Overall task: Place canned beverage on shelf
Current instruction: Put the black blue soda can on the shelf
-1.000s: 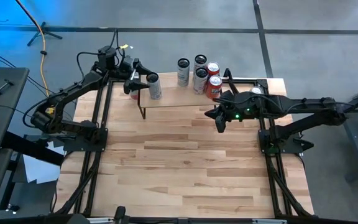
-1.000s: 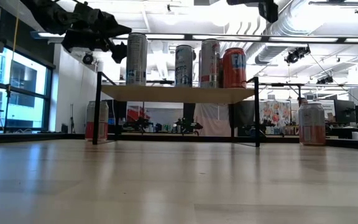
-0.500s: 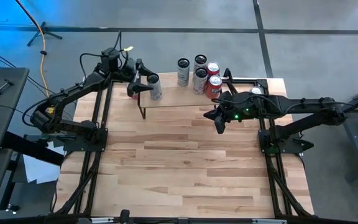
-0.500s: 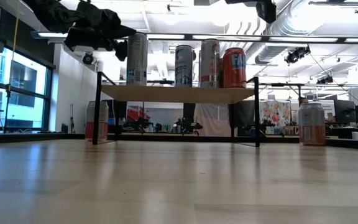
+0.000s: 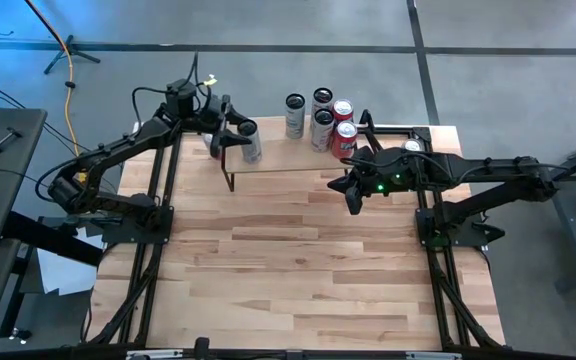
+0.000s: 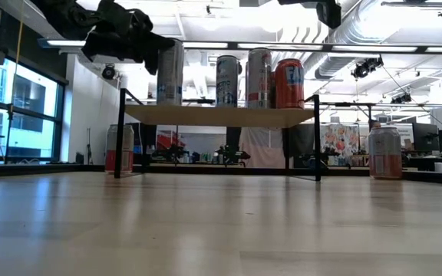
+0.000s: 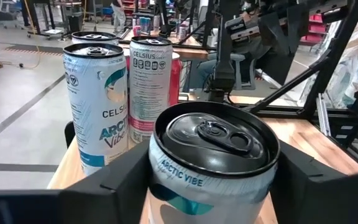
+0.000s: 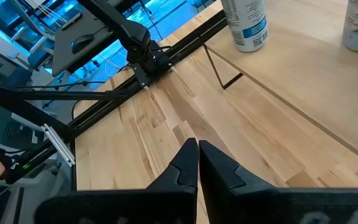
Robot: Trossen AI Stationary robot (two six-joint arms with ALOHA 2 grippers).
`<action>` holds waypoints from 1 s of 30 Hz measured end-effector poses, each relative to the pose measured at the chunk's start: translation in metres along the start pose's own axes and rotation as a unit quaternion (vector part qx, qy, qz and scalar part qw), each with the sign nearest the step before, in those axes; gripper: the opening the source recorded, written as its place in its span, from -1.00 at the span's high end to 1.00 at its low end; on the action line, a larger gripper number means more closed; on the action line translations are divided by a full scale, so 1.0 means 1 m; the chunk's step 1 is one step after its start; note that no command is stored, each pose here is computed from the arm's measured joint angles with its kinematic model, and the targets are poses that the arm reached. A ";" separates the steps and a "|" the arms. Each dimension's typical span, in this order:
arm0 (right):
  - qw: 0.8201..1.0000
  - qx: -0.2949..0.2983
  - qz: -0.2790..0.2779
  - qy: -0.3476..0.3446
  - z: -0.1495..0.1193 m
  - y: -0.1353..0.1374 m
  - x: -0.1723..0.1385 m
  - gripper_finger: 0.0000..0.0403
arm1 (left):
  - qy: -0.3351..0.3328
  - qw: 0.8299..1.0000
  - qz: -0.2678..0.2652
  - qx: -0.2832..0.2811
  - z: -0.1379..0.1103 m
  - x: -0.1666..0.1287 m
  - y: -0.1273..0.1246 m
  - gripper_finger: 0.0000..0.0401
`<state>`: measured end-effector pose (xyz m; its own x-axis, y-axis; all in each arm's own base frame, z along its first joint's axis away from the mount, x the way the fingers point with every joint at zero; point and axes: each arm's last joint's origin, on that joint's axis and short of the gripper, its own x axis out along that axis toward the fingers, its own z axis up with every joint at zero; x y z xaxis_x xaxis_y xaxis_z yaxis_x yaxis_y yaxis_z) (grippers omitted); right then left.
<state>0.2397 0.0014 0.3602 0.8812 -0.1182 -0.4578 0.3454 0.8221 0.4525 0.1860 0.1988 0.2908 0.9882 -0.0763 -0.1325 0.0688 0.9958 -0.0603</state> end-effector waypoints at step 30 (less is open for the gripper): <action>0.998 -0.053 -0.034 -0.020 0.001 -0.002 0.000 1.00 | -0.084 0.842 0.524 -0.093 0.033 0.064 -0.115 -0.02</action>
<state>0.2394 -0.0009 0.3603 0.8700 -0.1963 -0.4523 0.3706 0.8654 0.3373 0.2456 0.0814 0.3216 0.4990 0.8639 -0.0683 -0.8608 0.4851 -0.1542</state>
